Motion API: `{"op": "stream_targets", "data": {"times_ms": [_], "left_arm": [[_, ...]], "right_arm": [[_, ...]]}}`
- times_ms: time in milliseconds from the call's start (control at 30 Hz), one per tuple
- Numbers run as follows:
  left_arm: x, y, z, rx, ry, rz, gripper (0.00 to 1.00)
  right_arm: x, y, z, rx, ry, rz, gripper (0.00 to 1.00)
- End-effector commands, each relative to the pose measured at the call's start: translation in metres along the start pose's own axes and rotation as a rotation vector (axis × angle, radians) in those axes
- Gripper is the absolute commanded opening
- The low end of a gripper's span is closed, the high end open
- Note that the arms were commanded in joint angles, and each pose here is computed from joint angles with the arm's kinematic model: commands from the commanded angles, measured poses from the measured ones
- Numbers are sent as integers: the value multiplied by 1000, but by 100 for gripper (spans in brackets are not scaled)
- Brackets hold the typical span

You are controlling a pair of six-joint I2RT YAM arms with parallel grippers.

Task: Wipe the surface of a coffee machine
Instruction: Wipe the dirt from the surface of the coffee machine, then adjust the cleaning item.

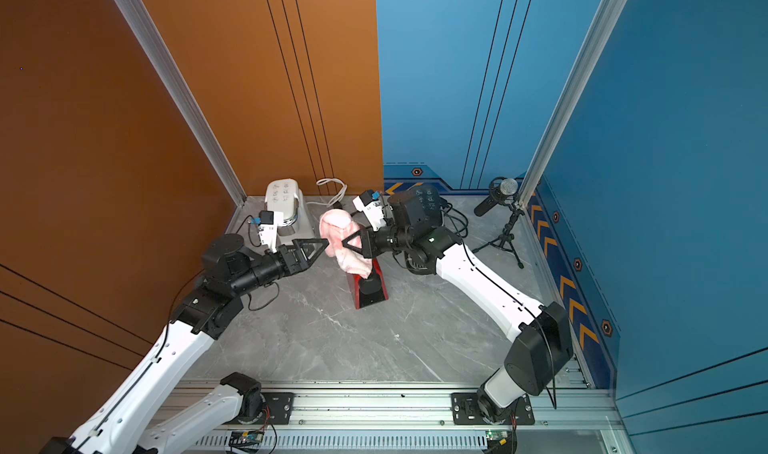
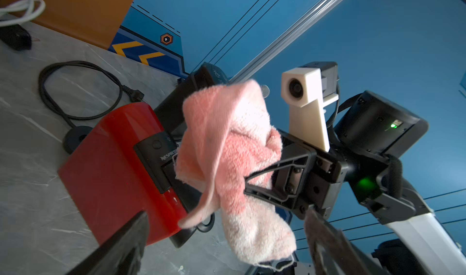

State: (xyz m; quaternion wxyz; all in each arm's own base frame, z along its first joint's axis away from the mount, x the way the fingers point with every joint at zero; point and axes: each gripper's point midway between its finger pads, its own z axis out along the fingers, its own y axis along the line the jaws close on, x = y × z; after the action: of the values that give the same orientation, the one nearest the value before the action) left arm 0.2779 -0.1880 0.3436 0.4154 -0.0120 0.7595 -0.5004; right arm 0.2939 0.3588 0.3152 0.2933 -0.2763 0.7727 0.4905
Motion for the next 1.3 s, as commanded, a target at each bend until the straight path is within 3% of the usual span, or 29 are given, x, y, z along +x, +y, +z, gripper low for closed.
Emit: {"op": "stream_targets", "data": {"times_ms": [0, 167, 367, 700, 767, 1000, 1033, 1167, 1200, 1267], "left_arm": [[0, -28, 1, 165, 26, -16, 95], [14, -39, 1, 233, 71, -14, 91], [25, -22, 3, 195, 74, -28, 83], [10, -40, 9, 218, 56, 13, 77], [12, -42, 10, 223, 59, 21, 72], [13, -42, 6, 220, 47, 29, 31], [14, -41, 6, 216, 45, 28, 27], [9, -36, 5, 193, 15, 27, 4], [7, -33, 4, 184, 4, 24, 0], [3, -23, 4, 135, -16, 17, 0]], "right_arm": [[-10, 41, -11, -186, -51, -41, 0], [-13, 44, -13, -233, -66, -7, 0], [-19, 67, -14, -335, -69, 3, 0], [21, 82, 7, -384, 52, 44, 0], [22, 80, 11, -383, 57, 54, 0], [24, 76, 23, -384, 65, 80, 0], [25, 75, 25, -382, 67, 84, 4], [36, 63, 31, -340, 82, 110, 33], [41, 56, 31, -309, 90, 123, 45], [58, 43, 31, -248, 122, 136, 54]]}}
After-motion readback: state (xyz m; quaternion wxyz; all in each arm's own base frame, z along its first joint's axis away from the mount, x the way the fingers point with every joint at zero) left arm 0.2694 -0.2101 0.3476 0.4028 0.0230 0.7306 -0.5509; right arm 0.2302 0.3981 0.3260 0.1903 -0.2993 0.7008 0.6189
